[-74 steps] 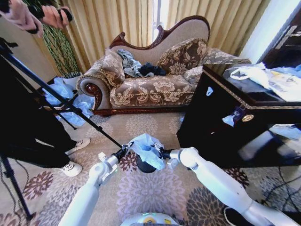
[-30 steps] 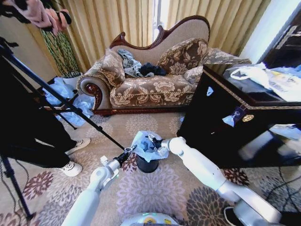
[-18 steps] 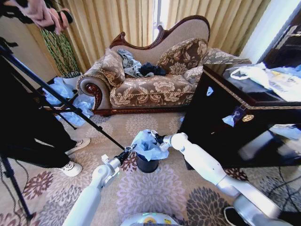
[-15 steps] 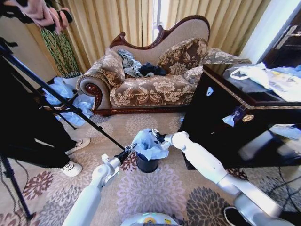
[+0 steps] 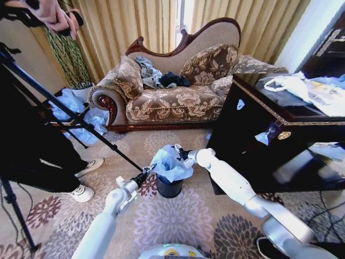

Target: Place a garbage bag over the trash bin.

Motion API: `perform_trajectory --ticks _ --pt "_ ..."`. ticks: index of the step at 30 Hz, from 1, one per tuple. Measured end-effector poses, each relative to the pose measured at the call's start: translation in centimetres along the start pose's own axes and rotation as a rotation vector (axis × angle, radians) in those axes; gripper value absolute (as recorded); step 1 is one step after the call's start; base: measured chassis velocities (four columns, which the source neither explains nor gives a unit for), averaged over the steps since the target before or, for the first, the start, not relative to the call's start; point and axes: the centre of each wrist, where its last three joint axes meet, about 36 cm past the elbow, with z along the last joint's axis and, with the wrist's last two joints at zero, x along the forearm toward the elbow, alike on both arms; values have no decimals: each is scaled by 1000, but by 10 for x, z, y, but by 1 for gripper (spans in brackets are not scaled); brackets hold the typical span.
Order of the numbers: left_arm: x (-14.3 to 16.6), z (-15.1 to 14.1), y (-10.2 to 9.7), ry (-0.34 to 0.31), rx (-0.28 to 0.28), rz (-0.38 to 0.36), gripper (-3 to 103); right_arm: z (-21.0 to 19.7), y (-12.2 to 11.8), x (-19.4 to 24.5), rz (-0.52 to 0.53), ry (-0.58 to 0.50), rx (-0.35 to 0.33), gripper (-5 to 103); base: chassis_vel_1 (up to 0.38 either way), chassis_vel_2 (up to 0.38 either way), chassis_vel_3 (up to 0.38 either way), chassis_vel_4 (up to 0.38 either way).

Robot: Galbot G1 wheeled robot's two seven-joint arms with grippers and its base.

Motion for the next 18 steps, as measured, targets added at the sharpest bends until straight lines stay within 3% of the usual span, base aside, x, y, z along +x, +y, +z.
perform_trajectory --ticks 18 --pt "-15 16 -16 8 14 38 0 25 69 31 -82 50 -56 100 0 0 0 0"
